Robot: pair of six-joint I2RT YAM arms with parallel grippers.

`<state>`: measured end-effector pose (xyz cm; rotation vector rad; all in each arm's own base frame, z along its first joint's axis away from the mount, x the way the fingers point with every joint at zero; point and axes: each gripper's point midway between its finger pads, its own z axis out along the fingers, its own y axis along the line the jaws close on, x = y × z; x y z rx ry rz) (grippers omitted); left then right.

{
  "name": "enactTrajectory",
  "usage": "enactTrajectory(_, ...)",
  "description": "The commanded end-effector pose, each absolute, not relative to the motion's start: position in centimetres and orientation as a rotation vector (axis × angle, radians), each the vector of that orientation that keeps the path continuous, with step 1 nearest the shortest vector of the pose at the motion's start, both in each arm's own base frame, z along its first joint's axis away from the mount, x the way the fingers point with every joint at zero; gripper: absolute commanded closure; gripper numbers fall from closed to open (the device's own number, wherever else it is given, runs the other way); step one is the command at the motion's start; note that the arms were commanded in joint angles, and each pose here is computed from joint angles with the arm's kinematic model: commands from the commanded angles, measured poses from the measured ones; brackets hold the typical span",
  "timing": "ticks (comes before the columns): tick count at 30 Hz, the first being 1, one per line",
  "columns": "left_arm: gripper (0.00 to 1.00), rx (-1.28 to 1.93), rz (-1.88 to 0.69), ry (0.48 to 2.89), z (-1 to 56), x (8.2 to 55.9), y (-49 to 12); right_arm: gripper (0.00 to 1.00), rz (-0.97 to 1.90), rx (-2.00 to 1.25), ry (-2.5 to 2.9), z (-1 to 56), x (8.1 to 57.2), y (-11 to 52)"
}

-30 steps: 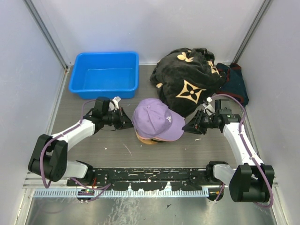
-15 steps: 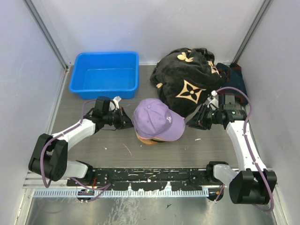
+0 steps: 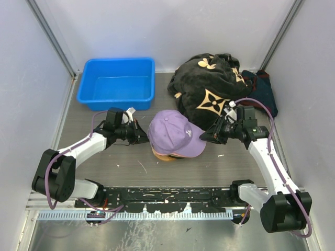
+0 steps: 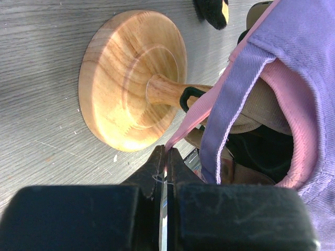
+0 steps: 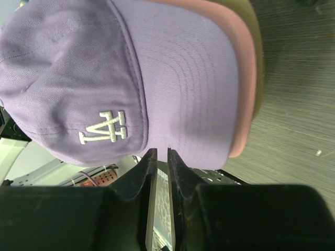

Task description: Stack the hats

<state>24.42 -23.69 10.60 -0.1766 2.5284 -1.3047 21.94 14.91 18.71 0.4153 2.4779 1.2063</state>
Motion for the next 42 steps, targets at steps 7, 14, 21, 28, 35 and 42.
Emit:
enactTrajectory(7,0.97,-0.192,-1.256,2.554,9.6,24.4,-23.3,0.82,1.296,0.346,2.407,19.8,23.6,19.1)
enactTrajectory(14,0.97,-0.198,-1.251,2.556,9.4,24.3,-23.3,0.83,1.259,0.347,2.452,18.0,23.3,19.3)
enactTrajectory(21,0.97,-0.202,-1.251,2.560,9.3,24.4,-23.3,0.83,1.235,0.355,2.468,17.0,23.1,19.1)
enactTrajectory(28,0.97,-0.206,-1.266,2.533,10.8,24.6,-23.5,0.83,1.225,0.340,2.446,18.3,23.5,19.1)
enactTrajectory(35,0.93,-0.188,-1.219,2.444,14.8,25.4,-22.7,0.83,1.225,0.336,2.447,18.7,23.8,19.1)
enactTrajectory(42,0.89,-0.250,-1.216,2.353,17.2,25.5,-20.7,0.84,1.213,0.325,2.457,19.1,24.1,19.1)
